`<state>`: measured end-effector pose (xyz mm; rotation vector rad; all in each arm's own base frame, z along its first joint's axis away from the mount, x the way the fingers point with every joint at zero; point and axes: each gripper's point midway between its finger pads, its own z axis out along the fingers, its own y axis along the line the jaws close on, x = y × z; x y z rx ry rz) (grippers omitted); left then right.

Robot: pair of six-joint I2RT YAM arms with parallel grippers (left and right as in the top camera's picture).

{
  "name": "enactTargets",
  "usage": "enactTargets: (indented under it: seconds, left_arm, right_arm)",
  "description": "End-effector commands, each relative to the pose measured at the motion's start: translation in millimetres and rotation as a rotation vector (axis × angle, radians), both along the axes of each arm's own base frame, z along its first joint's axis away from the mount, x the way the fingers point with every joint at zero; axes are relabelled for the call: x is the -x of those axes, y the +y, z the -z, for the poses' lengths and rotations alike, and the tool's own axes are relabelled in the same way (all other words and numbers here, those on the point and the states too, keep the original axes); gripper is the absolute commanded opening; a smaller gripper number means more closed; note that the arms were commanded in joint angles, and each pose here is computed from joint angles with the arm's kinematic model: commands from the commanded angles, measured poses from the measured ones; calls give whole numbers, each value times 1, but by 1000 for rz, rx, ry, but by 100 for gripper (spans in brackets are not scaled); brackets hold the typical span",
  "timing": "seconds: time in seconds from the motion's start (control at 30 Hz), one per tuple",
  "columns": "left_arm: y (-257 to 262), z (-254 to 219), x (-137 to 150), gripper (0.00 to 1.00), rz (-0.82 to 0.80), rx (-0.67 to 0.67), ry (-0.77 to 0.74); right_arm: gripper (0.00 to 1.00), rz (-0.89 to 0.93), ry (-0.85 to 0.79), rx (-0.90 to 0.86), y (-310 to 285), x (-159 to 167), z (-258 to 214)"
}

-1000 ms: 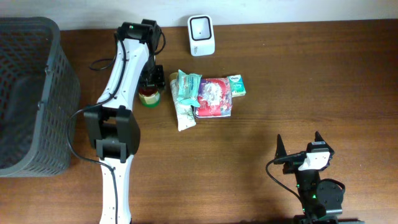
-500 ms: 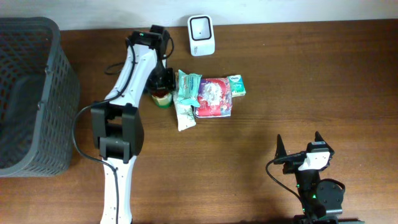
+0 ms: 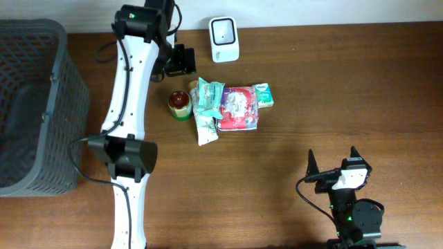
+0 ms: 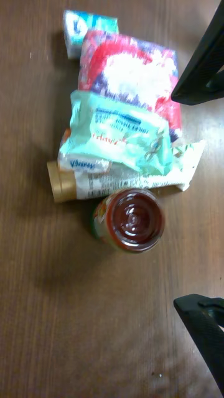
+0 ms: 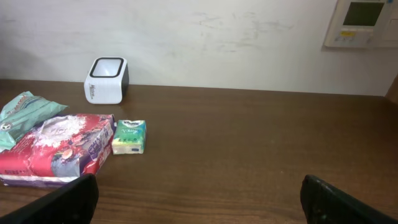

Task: Scan the item barcode
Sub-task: 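Withdraw the left gripper and hold it left of the jar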

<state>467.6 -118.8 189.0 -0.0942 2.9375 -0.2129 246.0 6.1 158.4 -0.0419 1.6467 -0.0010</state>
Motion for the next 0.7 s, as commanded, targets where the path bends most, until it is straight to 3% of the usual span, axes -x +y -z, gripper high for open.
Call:
enactTargets:
  seconds: [0.0, 0.17, 0.3, 0.4, 0.53, 0.67]
  left_arm:
    - [-11, -79, 21, 99, 117, 87, -172]
    - [0, -127, 74, 99, 154, 71, -231]
    - [35, -106, 138, 99, 122, -57, -107]
    - [47, -88, 166, 99, 114, -96, -37]
    - [75, -60, 172, 99, -26, -221, 14]
    - [88, -29, 160, 99, -93, -232, 31]
  right_arm:
    - [99, -3, 6, -7, 1, 0, 4]
    - [99, -3, 6, -7, 1, 0, 4]
    - [99, -3, 6, -7, 1, 0, 4]
    - [99, -3, 6, -7, 1, 0, 4]
    - [99, -3, 6, -7, 1, 0, 4]
    - [99, -3, 6, -7, 1, 0, 4]
